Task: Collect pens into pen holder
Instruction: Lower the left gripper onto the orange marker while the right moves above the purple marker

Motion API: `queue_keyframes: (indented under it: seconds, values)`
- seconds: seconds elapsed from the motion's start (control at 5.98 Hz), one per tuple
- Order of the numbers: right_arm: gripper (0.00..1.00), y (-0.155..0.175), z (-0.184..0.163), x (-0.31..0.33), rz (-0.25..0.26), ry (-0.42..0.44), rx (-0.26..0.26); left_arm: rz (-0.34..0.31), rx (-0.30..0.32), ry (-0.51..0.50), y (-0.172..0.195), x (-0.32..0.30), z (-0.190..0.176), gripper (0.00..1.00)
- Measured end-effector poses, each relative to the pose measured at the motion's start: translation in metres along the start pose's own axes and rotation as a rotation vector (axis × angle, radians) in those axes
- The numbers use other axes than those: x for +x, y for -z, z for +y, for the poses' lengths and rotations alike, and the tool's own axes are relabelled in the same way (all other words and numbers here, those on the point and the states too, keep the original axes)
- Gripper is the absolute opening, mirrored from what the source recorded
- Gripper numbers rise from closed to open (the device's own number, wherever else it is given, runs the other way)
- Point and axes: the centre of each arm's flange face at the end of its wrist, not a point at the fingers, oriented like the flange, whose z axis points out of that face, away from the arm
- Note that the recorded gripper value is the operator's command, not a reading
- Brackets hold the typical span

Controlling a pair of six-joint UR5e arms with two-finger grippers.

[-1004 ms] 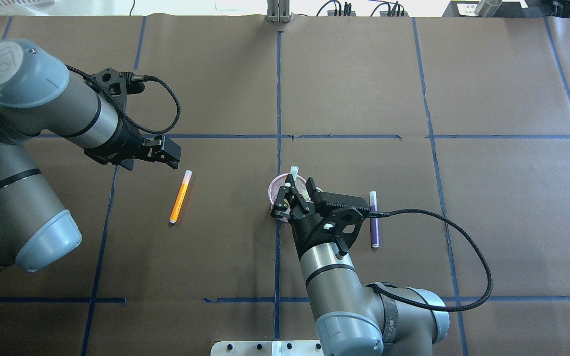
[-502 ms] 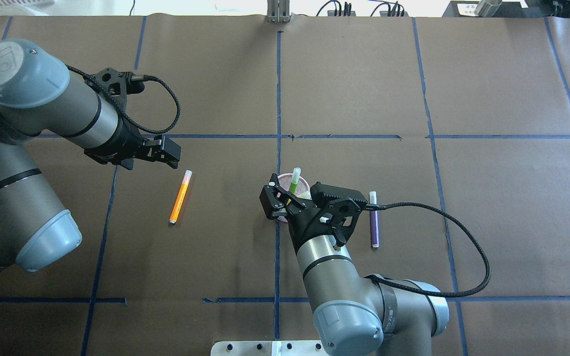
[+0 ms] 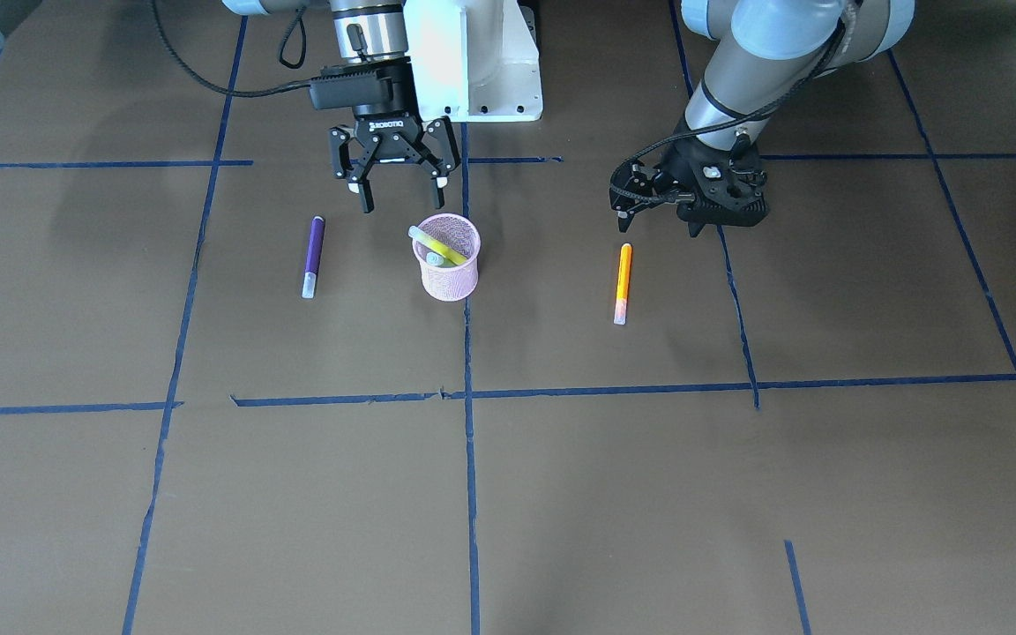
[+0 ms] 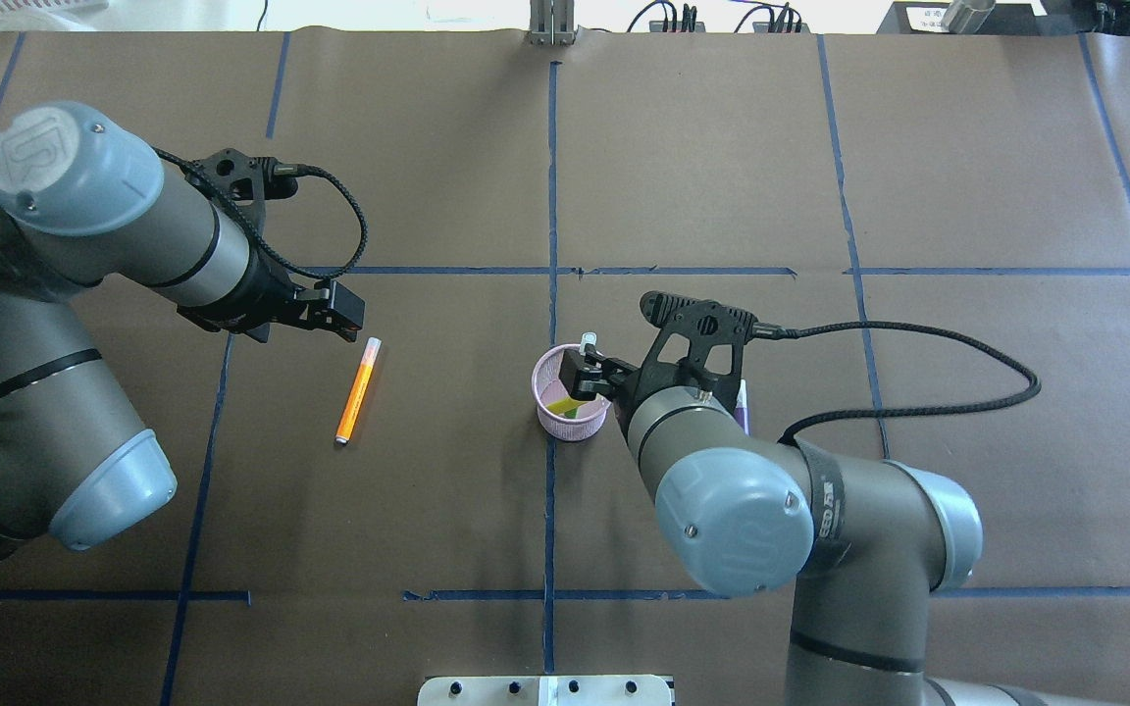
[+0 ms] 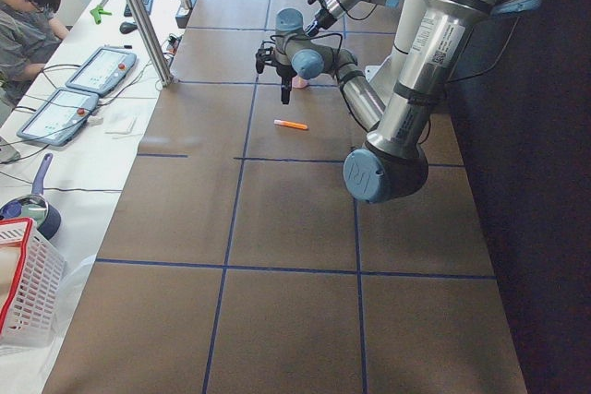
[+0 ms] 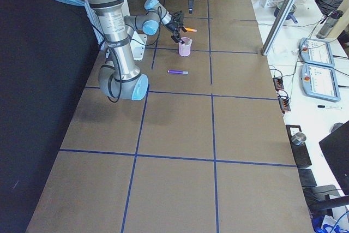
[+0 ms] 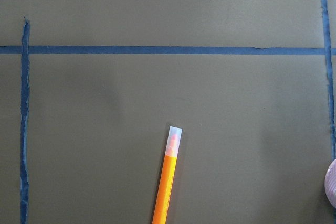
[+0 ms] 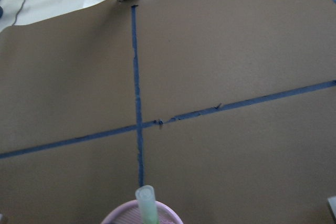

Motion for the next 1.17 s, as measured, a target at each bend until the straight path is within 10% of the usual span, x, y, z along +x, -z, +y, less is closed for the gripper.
queue_keyframes:
  seconds: [0.5,1.17]
  values:
    - [1.00,-0.009,-0.075,0.046,0.101,0.056,-0.356,-0.071,0.003,-0.031,-0.062,0.018,-0.001,0.99]
    - [1.00,-0.010,-0.099,0.066,0.099,0.070,-0.425,-0.078,0.006,-0.053,-0.127,0.012,-0.012,0.72]
